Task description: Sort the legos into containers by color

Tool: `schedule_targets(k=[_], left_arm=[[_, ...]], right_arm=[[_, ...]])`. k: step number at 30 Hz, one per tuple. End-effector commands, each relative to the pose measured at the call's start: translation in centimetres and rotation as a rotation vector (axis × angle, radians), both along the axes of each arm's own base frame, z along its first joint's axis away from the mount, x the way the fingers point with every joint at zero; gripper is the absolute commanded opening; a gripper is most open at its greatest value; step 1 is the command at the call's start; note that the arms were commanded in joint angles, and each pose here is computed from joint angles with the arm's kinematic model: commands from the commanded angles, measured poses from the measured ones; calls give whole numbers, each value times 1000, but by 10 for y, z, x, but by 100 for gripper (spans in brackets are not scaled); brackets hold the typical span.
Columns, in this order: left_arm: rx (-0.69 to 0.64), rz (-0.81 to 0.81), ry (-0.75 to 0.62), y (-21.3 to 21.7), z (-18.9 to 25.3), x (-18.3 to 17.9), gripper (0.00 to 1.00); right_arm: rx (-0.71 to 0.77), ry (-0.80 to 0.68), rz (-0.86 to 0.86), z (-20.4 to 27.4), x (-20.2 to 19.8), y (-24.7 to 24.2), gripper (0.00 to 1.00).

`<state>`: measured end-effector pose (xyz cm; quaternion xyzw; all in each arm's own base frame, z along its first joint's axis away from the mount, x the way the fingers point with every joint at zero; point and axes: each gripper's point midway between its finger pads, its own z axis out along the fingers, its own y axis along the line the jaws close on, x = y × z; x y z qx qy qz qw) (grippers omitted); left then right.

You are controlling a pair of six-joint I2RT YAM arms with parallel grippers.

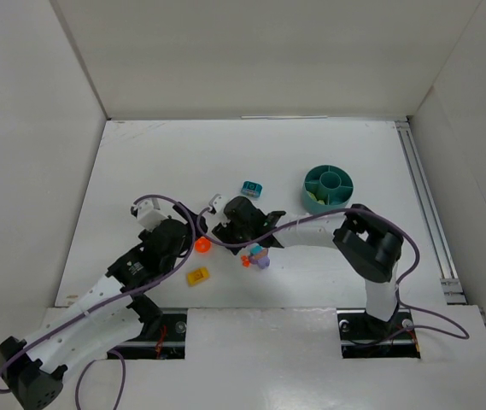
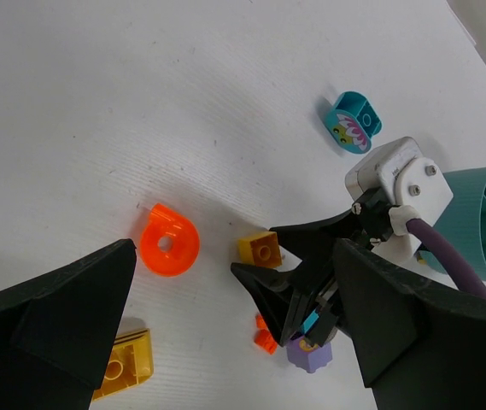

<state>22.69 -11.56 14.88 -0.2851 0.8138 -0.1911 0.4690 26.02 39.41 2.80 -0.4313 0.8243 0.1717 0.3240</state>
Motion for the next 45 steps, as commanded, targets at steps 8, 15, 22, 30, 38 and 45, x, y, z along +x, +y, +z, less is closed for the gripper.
schedule_targets(k=[8, 15, 22, 30, 38, 45], left_arm=[[-24, 26, -21, 3, 5, 1, 100], [-8, 20, -16, 3, 2, 1, 100], [25, -45, -9, -12, -1, 9, 100], [71, -79, -25, -26, 11, 28, 100], [64, -115, -45, -38, 39, 65, 100], [96, -166, -5, -49, 31, 89, 100]], right_arm=[[53, -32, -34, 13, 10, 19, 36], [90, -100, -40, 49, 12, 10, 24], [128, -229, -121, 112, 47, -61, 23], [-71, -362, -382, 154, 114, -188, 23], [-126, -353, -402, 166, 157, -244, 24], [-128, -297, -376, 150, 171, -261, 27]])
